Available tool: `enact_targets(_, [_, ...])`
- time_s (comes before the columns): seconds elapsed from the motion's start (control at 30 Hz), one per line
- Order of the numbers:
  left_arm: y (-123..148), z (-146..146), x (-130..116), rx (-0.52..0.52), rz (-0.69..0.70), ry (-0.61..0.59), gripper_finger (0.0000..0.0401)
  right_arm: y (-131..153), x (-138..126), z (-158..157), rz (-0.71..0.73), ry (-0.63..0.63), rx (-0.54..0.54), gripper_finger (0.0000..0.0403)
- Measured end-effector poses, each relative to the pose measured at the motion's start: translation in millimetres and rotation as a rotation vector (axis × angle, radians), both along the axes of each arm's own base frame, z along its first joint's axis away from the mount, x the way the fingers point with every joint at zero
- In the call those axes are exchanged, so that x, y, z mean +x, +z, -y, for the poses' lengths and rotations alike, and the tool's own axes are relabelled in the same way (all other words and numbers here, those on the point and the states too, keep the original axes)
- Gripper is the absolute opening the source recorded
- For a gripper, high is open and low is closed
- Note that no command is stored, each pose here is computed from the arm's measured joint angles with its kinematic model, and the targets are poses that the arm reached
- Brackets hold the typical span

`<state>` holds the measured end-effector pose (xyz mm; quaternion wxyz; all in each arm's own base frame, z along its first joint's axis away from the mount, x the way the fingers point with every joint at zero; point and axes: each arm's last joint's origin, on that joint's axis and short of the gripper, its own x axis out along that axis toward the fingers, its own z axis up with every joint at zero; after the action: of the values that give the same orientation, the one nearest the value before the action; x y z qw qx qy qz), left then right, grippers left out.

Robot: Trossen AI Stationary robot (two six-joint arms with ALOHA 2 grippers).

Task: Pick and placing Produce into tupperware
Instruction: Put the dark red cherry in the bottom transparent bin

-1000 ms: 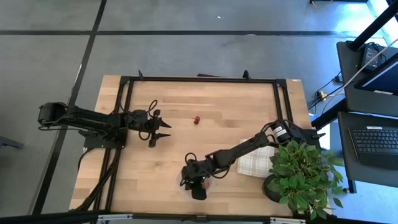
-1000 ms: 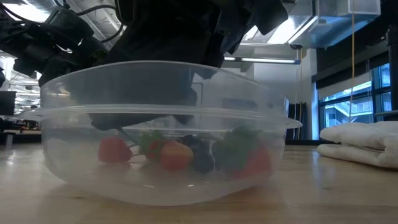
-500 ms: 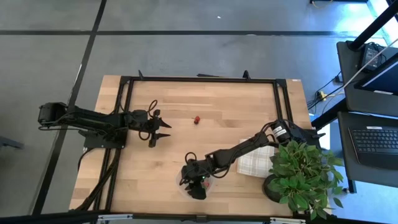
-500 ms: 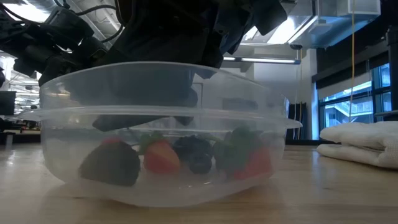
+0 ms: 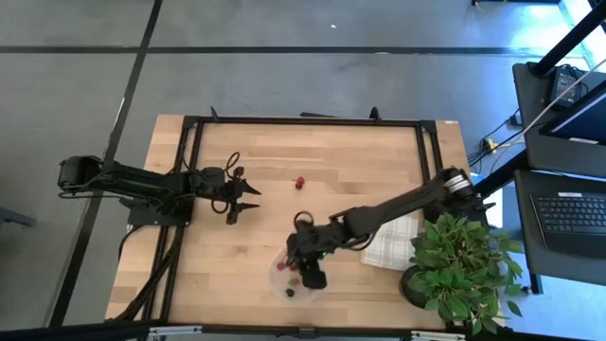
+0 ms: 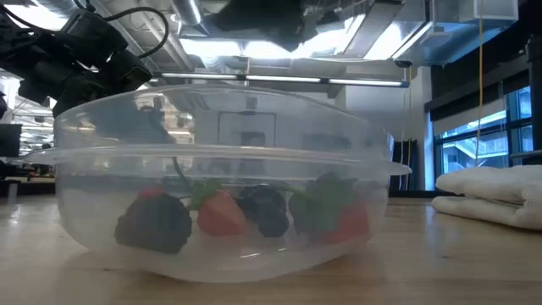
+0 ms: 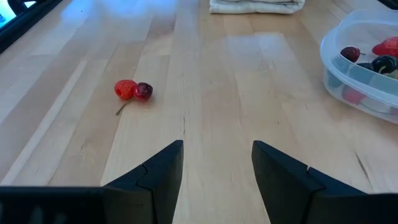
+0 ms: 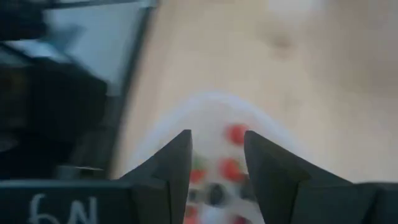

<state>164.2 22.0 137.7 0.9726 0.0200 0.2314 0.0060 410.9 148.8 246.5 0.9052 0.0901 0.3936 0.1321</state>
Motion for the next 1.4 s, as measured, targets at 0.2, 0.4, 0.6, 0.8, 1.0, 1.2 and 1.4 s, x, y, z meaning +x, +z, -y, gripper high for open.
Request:
enact_targets(0.2, [0,0,0,-0.001,0.000,0.001,0.0185,17,-33,17,0.000,-0.074,-0.167,0.0149])
enact_targets(0.4, [0,0,0,-0.001,0.001,0.001,0.0185,1,-79,54,0.069,-0.144,-0.139,0.0149])
enact_targets(0.6, [0,0,0,0.001,0.005,0.000,0.0185,-23,-136,106,0.182,-0.250,-0.129,0.0149])
enact_targets(0.8, [6,-1,3,0.022,0.069,-0.004,0.0185,-45,-180,134,0.281,-0.330,-0.134,0.0149])
enact_targets(1.0, [16,-3,6,0.065,0.167,0.063,0.0185,-78,-221,141,0.317,-0.361,-0.127,0.0149])
enact_targets(1.2, [17,-4,6,0.073,0.182,0.098,0.0185,-101,-250,141,0.455,-0.403,-0.022,0.0149])
enact_targets(1.4, [17,-3,6,0.066,0.183,0.070,0.0221,-112,-261,142,0.445,-0.426,0.015,0.0149])
